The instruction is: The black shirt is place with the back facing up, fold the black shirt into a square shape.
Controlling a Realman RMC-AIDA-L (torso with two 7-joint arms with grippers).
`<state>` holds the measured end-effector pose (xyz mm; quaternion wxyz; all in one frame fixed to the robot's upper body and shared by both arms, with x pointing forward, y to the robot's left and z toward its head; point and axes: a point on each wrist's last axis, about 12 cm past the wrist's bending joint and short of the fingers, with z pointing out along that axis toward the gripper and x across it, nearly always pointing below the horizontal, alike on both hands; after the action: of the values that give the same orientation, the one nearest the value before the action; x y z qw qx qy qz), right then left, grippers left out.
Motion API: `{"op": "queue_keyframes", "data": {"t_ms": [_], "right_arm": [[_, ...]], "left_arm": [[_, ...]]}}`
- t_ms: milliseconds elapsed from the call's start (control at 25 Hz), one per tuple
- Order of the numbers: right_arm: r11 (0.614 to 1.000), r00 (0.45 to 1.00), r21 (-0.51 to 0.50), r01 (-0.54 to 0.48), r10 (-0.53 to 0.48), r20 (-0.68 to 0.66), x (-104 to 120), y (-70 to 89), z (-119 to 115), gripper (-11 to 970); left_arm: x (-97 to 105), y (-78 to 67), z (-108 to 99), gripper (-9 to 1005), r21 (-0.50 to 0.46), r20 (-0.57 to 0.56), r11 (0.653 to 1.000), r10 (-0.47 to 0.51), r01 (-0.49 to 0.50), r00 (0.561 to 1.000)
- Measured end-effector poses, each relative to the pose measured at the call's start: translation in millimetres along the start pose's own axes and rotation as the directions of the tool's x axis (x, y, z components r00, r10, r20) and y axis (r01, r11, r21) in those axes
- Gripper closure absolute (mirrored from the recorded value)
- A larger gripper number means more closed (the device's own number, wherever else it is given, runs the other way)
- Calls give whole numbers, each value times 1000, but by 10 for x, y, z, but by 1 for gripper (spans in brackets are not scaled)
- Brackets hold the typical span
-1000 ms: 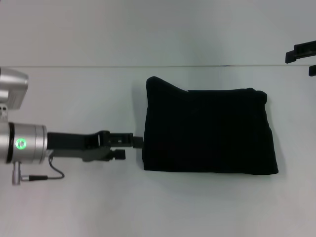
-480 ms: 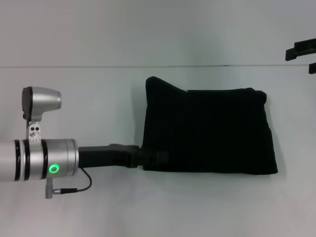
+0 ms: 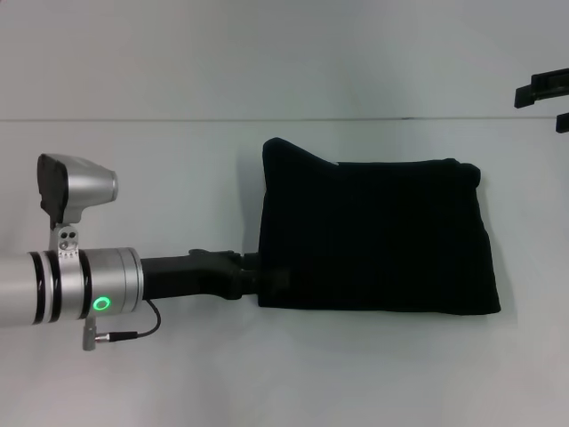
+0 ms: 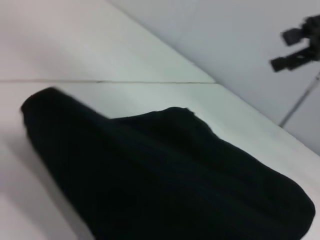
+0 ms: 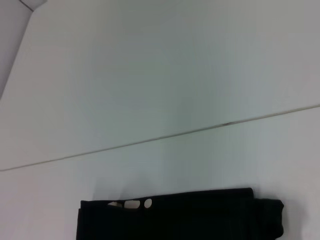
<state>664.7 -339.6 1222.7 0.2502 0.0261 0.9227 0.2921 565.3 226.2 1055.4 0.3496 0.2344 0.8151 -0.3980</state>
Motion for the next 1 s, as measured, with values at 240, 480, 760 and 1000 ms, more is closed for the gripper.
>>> {"op": "queue_keyframes", "data": {"t_ms": [240, 480, 760, 1000], "right_arm": [[1000, 1000, -4, -8, 9, 10, -9, -13, -17, 30], [1000, 1000, -8, -14, 14, 17, -15, -19, -27, 30], [1000, 1000, -11, -17, 18, 24, -20, -24, -37, 31], [1000, 999, -14, -22, 23, 29, -21, -34, -45, 30]], "left_arm": [[89, 39, 38, 323, -49, -25, 998, 28, -29, 999], [132, 50, 107, 335, -70, -53, 994, 86, -90, 995], [119, 42, 188, 358, -78, -60, 992, 90, -95, 994], [119, 39, 224, 556, -83, -70, 992, 88, -93, 994]]}}
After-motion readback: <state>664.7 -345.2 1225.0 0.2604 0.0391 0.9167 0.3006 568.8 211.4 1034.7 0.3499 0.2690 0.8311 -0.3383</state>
